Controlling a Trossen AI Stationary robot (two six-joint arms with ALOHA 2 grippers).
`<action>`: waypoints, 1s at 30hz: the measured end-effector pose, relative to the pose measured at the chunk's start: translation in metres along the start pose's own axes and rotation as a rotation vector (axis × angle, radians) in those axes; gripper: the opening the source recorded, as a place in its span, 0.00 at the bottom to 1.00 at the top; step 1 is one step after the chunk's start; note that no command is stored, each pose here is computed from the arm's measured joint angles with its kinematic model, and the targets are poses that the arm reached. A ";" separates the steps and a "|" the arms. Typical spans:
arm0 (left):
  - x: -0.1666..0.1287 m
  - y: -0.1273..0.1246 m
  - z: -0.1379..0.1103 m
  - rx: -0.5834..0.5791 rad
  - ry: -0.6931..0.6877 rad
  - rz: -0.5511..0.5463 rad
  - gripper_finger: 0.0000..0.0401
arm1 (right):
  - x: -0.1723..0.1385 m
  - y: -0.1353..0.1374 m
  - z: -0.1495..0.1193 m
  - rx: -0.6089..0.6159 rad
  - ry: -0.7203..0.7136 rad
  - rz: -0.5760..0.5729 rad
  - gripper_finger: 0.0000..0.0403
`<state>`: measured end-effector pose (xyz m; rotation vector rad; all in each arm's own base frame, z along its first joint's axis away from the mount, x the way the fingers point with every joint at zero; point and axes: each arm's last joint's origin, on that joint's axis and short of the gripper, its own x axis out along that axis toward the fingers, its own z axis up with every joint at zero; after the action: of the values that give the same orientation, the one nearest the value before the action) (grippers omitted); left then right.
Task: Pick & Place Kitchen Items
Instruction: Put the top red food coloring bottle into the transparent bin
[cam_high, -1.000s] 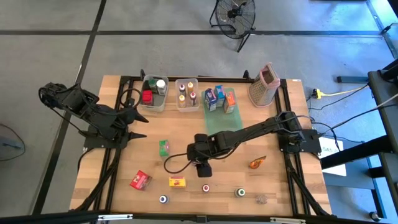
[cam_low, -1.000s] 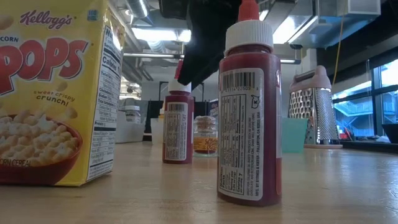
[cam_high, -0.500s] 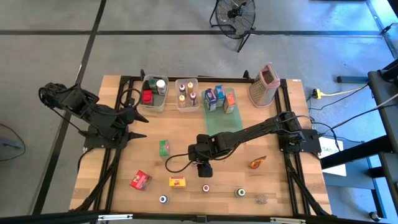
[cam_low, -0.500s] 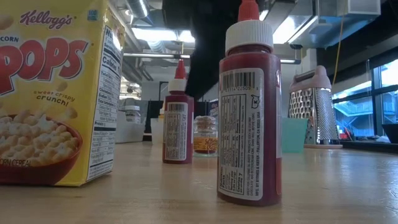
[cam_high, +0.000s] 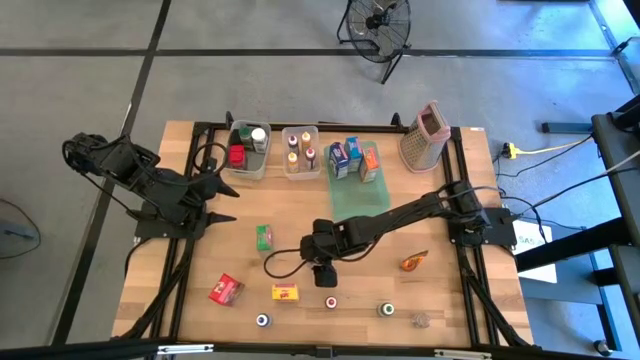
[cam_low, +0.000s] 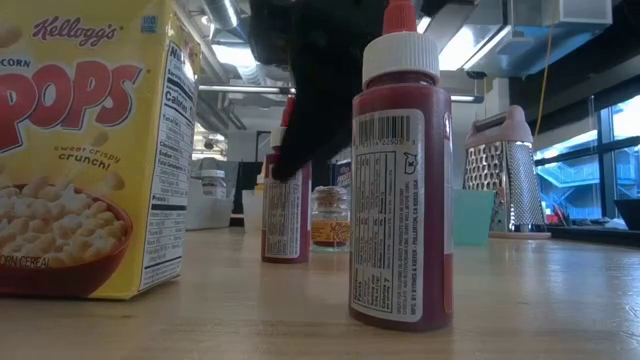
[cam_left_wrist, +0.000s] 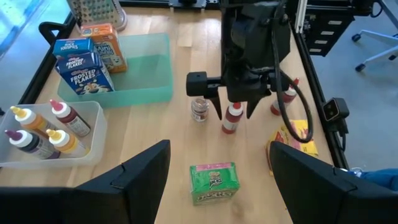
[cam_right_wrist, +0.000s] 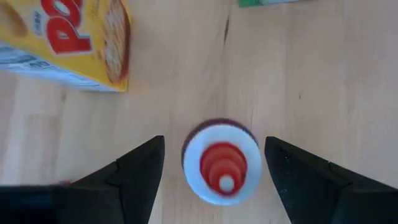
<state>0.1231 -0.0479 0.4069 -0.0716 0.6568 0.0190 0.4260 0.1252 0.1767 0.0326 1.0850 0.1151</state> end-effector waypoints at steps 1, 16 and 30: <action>0.000 0.000 0.000 0.000 0.000 0.001 0.67 | 0.001 0.000 -0.001 0.000 0.011 -0.002 0.69; 0.000 0.000 0.000 -0.016 -0.002 0.001 0.67 | 0.005 -0.002 -0.002 0.000 0.016 0.005 0.36; 0.000 0.000 0.000 -0.036 -0.002 0.003 0.67 | -0.007 -0.003 -0.004 0.055 0.050 -0.005 0.32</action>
<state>0.1231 -0.0479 0.4070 -0.1056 0.6545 0.0333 0.4198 0.1209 0.1809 0.0769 1.1382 0.0824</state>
